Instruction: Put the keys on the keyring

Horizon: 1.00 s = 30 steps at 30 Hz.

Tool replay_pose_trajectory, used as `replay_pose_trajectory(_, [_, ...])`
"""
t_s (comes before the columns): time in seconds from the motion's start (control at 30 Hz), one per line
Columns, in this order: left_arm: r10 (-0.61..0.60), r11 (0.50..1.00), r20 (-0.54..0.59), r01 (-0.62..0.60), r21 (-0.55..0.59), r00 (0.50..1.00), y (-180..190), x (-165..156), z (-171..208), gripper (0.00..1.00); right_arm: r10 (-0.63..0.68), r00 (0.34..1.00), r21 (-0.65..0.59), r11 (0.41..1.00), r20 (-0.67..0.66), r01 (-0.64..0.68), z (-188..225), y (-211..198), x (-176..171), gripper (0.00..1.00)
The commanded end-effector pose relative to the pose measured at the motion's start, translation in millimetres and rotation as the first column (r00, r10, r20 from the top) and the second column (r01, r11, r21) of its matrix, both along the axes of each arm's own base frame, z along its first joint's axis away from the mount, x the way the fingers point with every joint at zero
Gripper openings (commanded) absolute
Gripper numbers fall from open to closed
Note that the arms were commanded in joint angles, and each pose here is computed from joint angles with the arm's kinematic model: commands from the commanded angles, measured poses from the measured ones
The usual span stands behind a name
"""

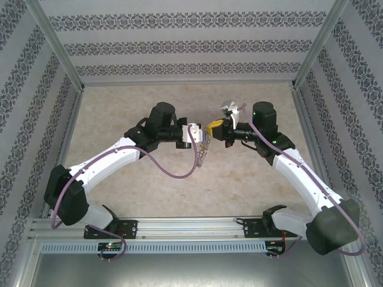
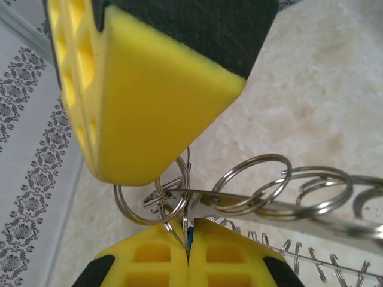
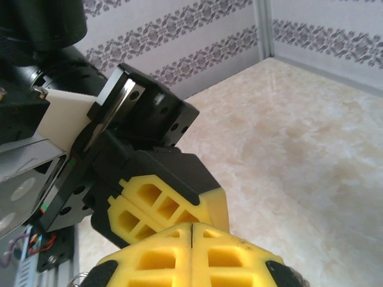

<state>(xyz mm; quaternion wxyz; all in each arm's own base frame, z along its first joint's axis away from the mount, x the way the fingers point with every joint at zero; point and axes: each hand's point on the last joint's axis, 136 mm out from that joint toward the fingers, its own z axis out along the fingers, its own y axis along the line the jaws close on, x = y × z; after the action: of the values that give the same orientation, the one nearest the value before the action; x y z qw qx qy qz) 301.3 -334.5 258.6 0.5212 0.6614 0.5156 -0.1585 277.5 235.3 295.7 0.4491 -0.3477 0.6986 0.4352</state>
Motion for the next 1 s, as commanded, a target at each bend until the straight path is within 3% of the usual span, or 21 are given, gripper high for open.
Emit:
replay_pose_trajectory(0.0, [-0.04,0.994,-0.075,0.032,-0.108,0.996,-11,-15,16,0.06,-0.081,0.984,0.107,0.992,0.16,0.064,44,1,9,0.0])
replay_pose_trajectory(0.07, [-0.027,0.991,-0.097,0.014,-0.133,0.995,-10,-14,22,0.19,-0.067,0.984,0.1,0.994,0.164,0.051,41,5,6,0.0])
replay_pose_trajectory(0.17, [-0.007,0.989,-0.106,-0.009,-0.151,0.994,-2,-12,27,0.27,-0.054,0.983,0.086,0.996,0.177,0.039,38,5,4,0.0])
replay_pose_trajectory(0.63, [0.048,0.981,-0.14,-0.073,-0.182,0.989,34,-16,51,0.3,0.098,0.957,0.033,0.993,0.272,-0.111,42,16,-13,0.0])
replay_pose_trajectory(0.77, [0.054,0.981,-0.201,-0.089,-0.17,0.978,47,-14,56,0.36,0.132,0.941,-0.008,0.991,0.312,-0.136,41,21,-18,0.0])
replay_pose_trajectory(0.97, [0.023,0.983,-0.299,-0.075,-0.165,0.954,43,-14,52,0.37,0.163,0.925,-0.037,0.986,0.342,-0.16,39,28,-23,0.0])
